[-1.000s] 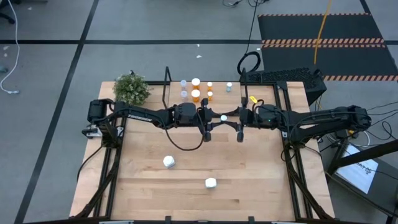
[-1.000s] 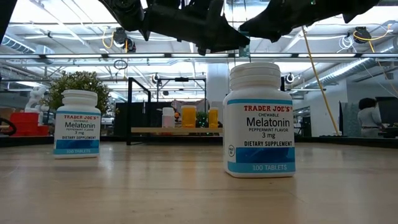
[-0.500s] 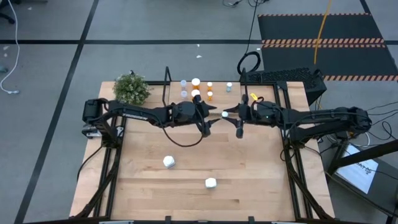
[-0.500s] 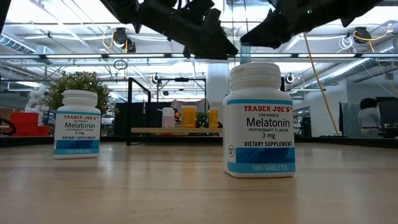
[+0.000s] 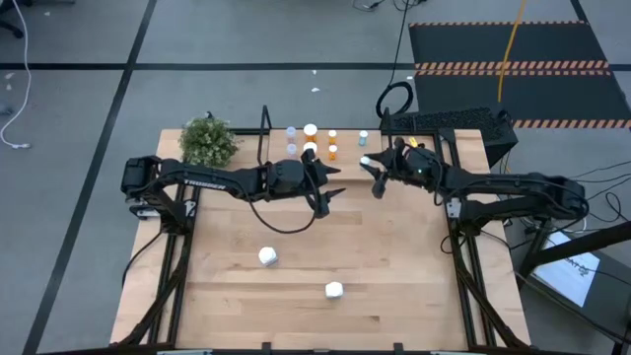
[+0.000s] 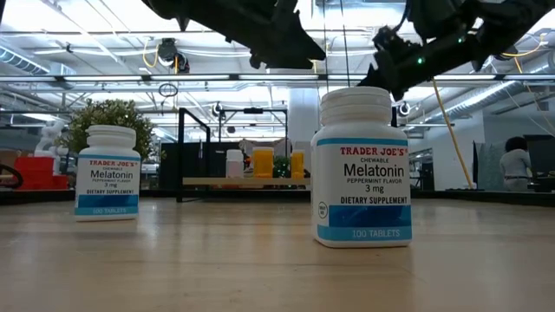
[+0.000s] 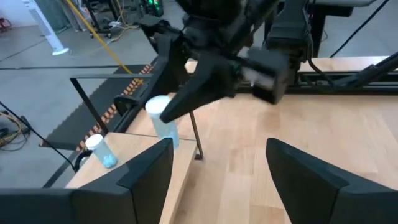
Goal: Pick and place medicine bottles onto shelf by color
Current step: Put the blue pill bottle on the shelf aligned with the other blue pill bottle
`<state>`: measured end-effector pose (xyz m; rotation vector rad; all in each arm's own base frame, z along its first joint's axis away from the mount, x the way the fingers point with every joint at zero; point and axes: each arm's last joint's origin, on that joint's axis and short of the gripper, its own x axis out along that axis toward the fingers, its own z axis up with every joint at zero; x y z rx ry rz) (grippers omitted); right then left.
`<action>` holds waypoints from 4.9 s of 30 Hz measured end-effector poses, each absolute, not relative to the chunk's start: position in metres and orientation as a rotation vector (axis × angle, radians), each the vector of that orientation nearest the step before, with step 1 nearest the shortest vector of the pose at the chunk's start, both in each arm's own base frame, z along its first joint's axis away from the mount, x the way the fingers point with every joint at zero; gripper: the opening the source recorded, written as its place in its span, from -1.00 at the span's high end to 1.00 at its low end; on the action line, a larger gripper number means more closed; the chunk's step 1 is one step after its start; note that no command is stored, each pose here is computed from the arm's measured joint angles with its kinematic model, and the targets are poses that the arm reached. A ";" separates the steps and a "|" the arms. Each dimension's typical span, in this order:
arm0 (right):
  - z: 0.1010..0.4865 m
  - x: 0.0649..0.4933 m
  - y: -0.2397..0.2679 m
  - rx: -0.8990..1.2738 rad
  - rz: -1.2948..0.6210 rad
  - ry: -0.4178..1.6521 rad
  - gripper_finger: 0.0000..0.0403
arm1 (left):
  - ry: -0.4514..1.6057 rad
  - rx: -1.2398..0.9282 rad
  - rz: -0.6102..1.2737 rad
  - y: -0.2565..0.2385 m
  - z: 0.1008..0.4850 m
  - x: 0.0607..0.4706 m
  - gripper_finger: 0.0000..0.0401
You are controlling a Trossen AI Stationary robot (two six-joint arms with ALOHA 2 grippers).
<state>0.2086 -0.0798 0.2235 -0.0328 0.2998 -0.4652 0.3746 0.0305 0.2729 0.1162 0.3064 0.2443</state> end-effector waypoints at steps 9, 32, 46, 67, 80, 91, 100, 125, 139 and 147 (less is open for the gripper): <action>0.226 0.213 -0.086 -0.046 -0.458 0.237 0.36 | 0.305 0.092 0.247 0.029 0.273 0.375 -0.18; 0.247 0.225 -0.069 0.085 -0.209 0.120 0.36 | 0.141 0.134 0.396 0.040 0.218 0.393 -0.41; 0.251 0.229 -0.063 0.079 -0.148 0.066 0.36 | 0.115 0.097 0.332 0.049 0.214 0.396 -0.11; 0.251 0.229 -0.062 0.037 -0.125 0.070 0.36 | 0.114 0.106 0.279 0.047 0.214 0.396 0.43; 0.249 0.229 -0.062 0.035 -0.125 0.091 0.35 | 0.132 0.114 0.278 0.047 0.212 0.396 0.44; 0.251 0.217 -0.059 0.071 -0.127 0.159 0.12 | 0.156 0.133 0.277 0.047 0.210 0.396 0.44; 0.257 0.215 -0.058 0.117 -0.131 0.266 -0.25 | 0.216 0.213 0.226 0.046 0.205 0.396 0.44; 0.230 0.228 -0.061 0.174 -0.115 0.415 -0.17 | 0.373 0.359 0.187 0.049 0.192 0.392 0.44; 0.225 0.245 -0.060 0.186 -0.069 0.476 0.01 | 0.435 0.362 0.182 0.051 0.186 0.389 0.44; 0.227 0.248 -0.058 0.180 -0.062 0.480 0.23 | 0.449 0.362 0.177 0.051 0.185 0.389 0.44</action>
